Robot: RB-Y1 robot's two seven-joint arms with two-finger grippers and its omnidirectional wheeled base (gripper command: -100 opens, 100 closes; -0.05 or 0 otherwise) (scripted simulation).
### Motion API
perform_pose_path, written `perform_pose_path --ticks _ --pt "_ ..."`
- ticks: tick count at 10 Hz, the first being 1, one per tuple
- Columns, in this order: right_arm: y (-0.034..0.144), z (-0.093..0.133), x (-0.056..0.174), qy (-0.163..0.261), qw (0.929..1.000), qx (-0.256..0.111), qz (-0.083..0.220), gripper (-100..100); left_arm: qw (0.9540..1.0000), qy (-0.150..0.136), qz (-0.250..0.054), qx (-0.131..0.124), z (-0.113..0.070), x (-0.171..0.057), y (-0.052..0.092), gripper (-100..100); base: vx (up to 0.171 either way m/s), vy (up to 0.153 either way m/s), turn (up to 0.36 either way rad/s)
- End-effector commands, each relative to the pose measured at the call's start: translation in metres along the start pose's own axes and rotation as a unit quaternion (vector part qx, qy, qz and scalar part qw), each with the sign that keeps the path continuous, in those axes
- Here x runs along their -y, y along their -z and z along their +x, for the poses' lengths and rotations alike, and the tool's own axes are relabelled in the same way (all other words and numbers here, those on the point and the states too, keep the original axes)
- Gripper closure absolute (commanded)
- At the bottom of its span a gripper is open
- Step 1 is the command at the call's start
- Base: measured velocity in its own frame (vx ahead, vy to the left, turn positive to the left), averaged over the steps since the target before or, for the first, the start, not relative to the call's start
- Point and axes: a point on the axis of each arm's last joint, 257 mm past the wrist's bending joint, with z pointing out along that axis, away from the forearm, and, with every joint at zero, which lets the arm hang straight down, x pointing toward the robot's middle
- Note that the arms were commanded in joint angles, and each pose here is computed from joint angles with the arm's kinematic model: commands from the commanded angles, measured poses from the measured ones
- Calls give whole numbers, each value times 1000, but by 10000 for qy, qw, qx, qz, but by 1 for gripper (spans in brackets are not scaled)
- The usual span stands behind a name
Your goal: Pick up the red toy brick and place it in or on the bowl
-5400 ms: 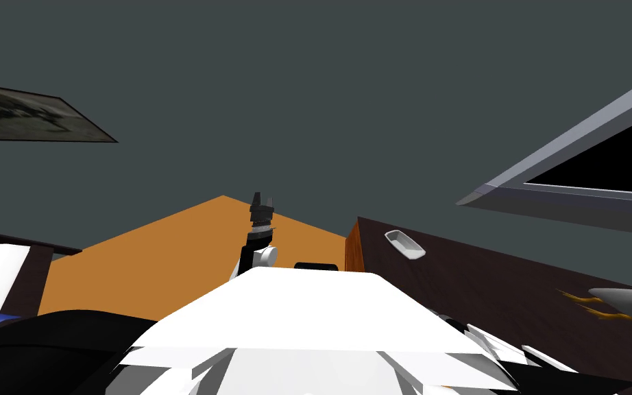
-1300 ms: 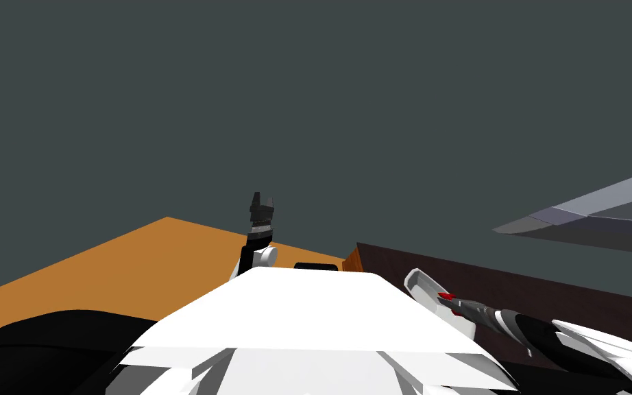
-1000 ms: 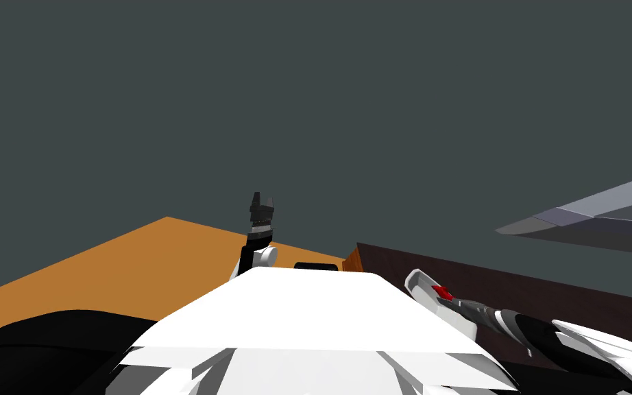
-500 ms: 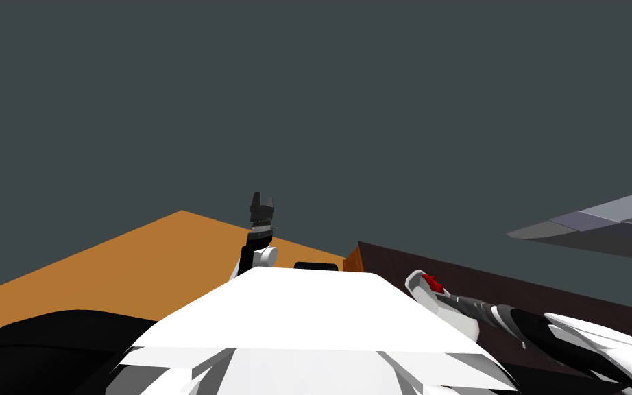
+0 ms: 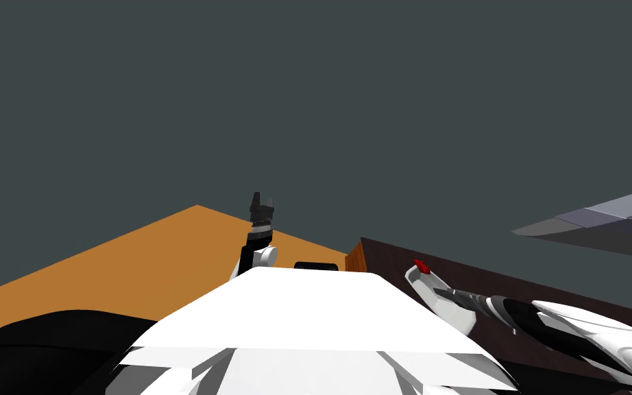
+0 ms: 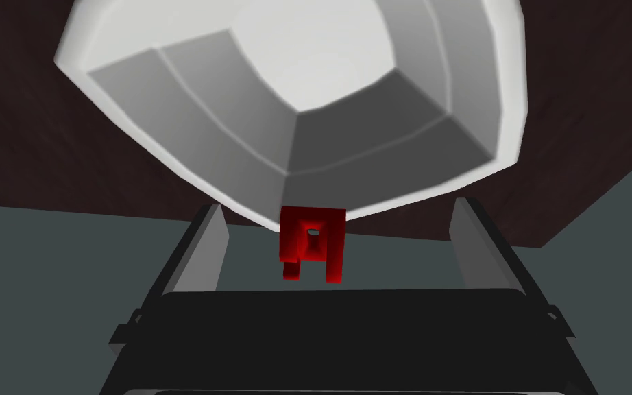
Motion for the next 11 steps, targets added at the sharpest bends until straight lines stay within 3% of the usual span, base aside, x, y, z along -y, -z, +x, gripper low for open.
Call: perform_pose_path --ticks 1,8,10,11 --pt "0 -2 1 -214 9998 -3 12 -100 10000 0 0 0 0 0 0 0 -59 17 11" --pt "0 -2 1 -214 9998 -3 12 -100 10000 -2 -1 0 0 0 0 0 -7 -1 -11" --pt "14 22 17 -592 9982 -68 93 -100 10000 -1 -1 0 0 0 0 0 -60 80 279" --pt "14 22 17 -592 9982 -68 93 -100 10000 0 0 0 0 0 0 0 -82 53 126"
